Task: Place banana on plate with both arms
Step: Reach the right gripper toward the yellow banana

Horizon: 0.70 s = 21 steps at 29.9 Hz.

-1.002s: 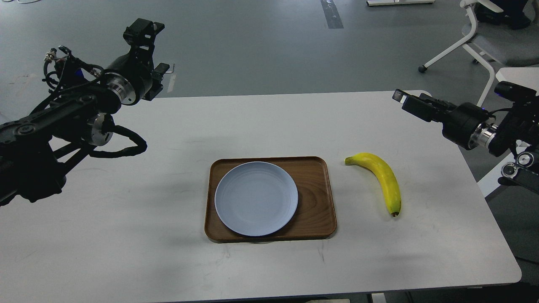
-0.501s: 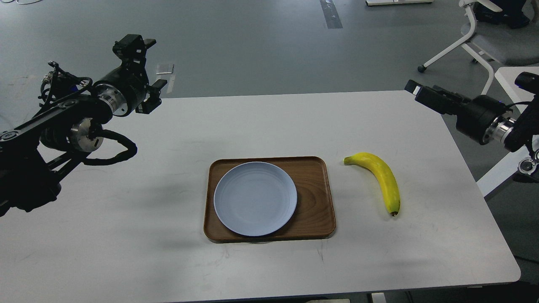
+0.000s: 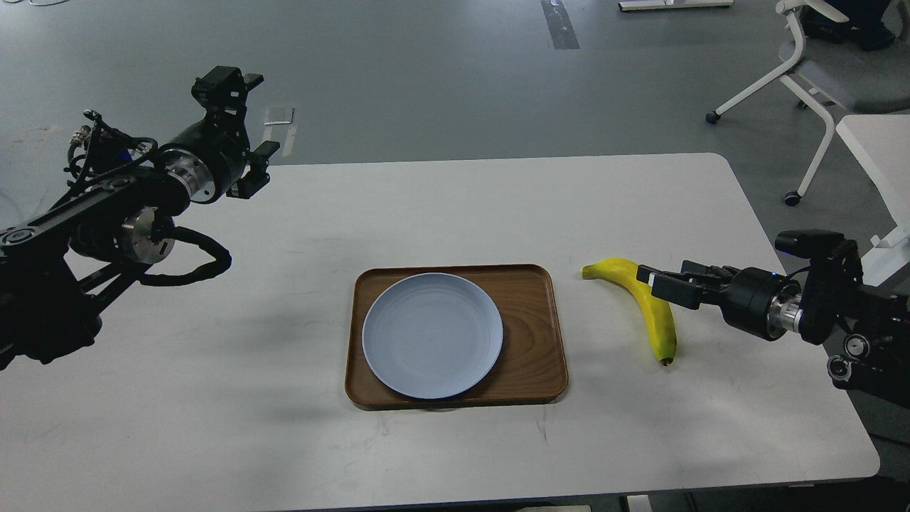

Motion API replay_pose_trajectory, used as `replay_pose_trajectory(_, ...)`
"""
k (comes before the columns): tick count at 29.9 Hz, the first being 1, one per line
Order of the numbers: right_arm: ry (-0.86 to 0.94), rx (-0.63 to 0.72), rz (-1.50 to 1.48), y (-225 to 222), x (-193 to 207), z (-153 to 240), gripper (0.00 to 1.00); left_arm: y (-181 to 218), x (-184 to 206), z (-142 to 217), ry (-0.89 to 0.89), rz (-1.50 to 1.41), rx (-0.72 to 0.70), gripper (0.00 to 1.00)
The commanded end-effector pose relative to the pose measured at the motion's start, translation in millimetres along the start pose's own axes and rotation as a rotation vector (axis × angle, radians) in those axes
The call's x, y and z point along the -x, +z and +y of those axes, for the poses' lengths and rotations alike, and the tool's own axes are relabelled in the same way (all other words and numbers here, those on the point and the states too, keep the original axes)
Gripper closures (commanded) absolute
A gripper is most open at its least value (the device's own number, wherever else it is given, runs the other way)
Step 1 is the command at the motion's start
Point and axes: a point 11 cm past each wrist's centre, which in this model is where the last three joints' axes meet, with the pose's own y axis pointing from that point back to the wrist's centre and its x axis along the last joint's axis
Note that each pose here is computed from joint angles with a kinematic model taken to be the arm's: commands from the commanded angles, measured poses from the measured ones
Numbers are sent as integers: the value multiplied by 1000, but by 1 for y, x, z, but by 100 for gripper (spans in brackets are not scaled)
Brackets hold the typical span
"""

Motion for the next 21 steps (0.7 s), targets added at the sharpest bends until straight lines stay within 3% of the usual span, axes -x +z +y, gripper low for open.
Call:
replay_pose_trajectory(1,-20,22,9,6,8,-4,0,-5,-1,1,1,1,-9,2)
replay_pose_trajectory(13,-33,22,14,2,23,-34,2,-16,-5,6,5,-29,-29,2)
replay_pose_trajectory(15,-58,26,16,3,32,-33,13,-17,-7,7,9,-30,-31,2)
replay_pose_trajectory(16,-74,32,21,5,37,-32,31,-21,-8,8,11,-31,-38,2)
replay_pose_trajectory(17,-74,32,21,5,37,-32,31,-21,-8,8,11,-31,-38,2)
replay_pose_trajectory(18,-90,42,28,8,42,-31,54,-24,-9,9,13,-31,-43,2)
replay_pose_trajectory(19,-101,50,34,11,45,-29,67,-26,-9,9,14,-30,-48,2)
replay_pose_trajectory(21,-108,62,41,14,47,-29,70,-29,-10,10,15,-30,-54,2)
